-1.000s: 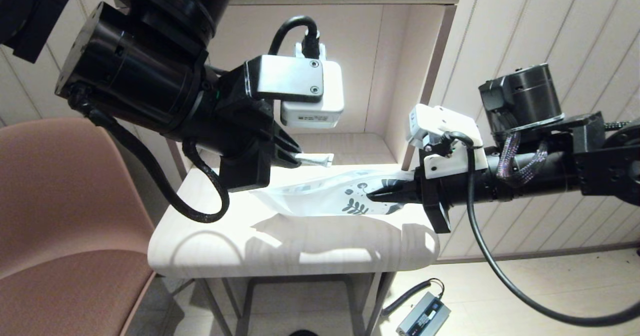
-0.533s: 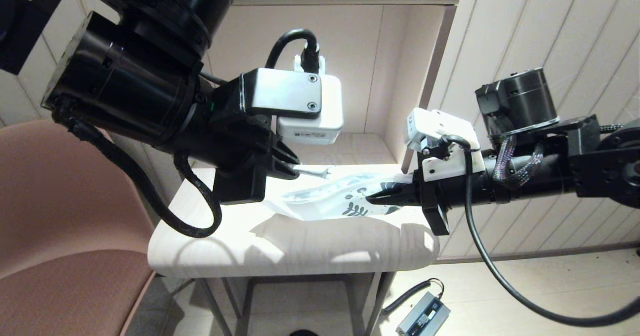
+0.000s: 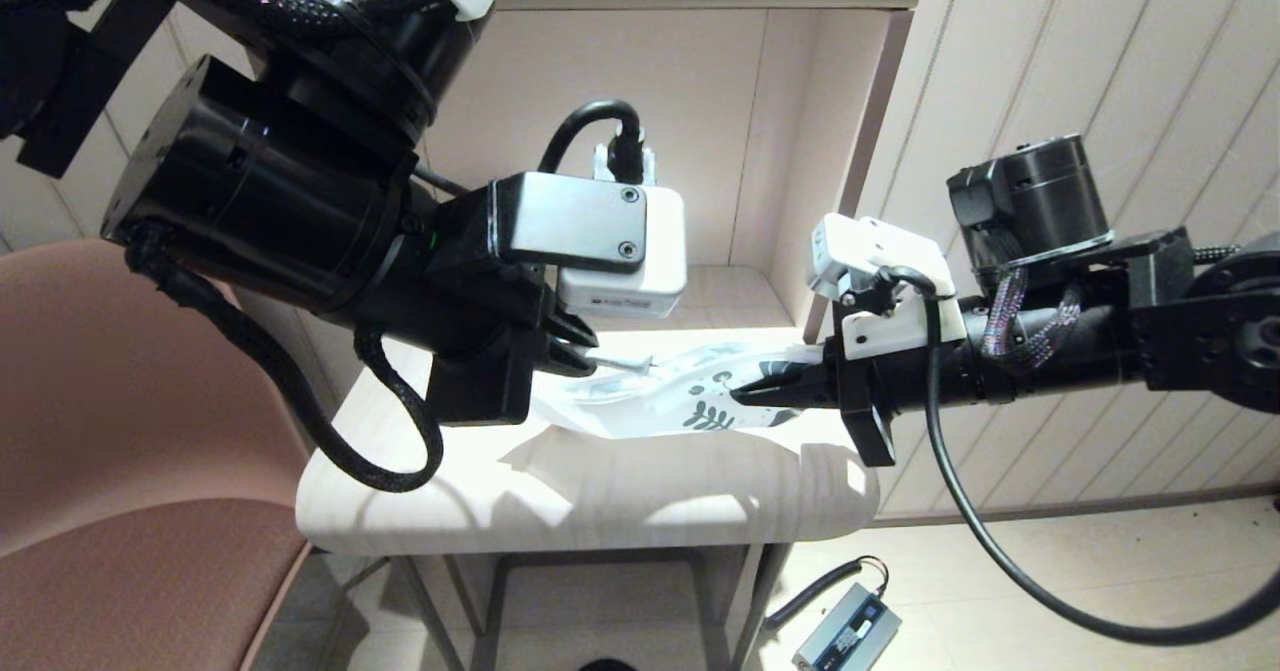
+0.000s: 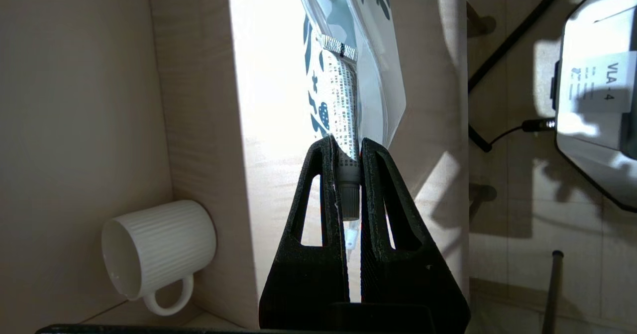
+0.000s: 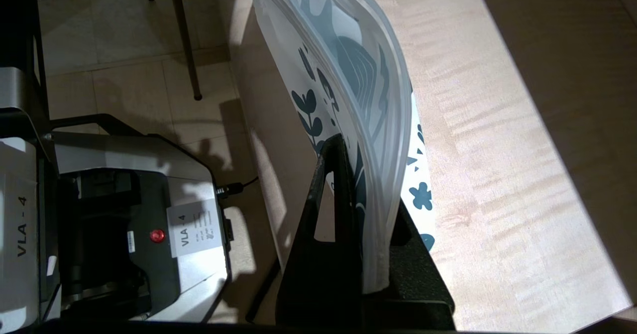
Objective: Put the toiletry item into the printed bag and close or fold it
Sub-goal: Place the toothpaste in the storage bag
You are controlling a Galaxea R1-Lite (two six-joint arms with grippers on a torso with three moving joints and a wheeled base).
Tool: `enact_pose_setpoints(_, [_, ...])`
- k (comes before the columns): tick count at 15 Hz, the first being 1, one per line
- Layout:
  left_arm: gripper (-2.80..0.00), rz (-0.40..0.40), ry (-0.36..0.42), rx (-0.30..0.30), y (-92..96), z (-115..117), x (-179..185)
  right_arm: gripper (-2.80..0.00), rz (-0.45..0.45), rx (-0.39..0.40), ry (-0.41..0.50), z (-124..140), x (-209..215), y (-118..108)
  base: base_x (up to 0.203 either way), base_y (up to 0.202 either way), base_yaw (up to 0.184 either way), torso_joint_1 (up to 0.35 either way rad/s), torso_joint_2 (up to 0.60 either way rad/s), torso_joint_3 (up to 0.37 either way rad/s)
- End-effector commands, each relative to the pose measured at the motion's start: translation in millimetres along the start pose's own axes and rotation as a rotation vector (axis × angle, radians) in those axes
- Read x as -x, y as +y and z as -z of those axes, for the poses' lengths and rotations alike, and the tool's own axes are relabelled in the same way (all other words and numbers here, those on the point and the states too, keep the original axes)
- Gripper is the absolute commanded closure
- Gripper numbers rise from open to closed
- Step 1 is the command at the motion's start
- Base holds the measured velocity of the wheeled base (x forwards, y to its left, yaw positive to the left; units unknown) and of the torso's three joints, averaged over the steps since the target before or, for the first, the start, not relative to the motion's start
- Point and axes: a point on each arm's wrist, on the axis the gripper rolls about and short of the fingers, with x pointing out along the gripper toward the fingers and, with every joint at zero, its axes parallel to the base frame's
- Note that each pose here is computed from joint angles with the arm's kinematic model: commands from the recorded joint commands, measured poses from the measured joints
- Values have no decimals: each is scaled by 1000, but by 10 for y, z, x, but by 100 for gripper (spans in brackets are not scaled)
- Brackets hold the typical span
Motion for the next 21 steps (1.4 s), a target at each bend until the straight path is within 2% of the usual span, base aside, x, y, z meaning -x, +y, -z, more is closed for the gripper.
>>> enact_pose_setpoints(1, [0,12,8,-14,-9,7,-33,0,-5,0,1,10,-1,3,0,0,0,0,0,0])
enact_pose_setpoints(13, [0,64,37,-5,-54,53,-579,0,-8,2,-2,3,19,30,0,0,0,0,0,0])
enact_pose_setpoints(17, [0,66,31,4,-29,58,-804,0,-24,-1,-18,1,58,50,0,0,0,0,0,0])
enact_pose_setpoints(21, [0,43,11,29,55,67,-857,0,-37,-6,-33,-10,82,54,0,0,0,0,0,0])
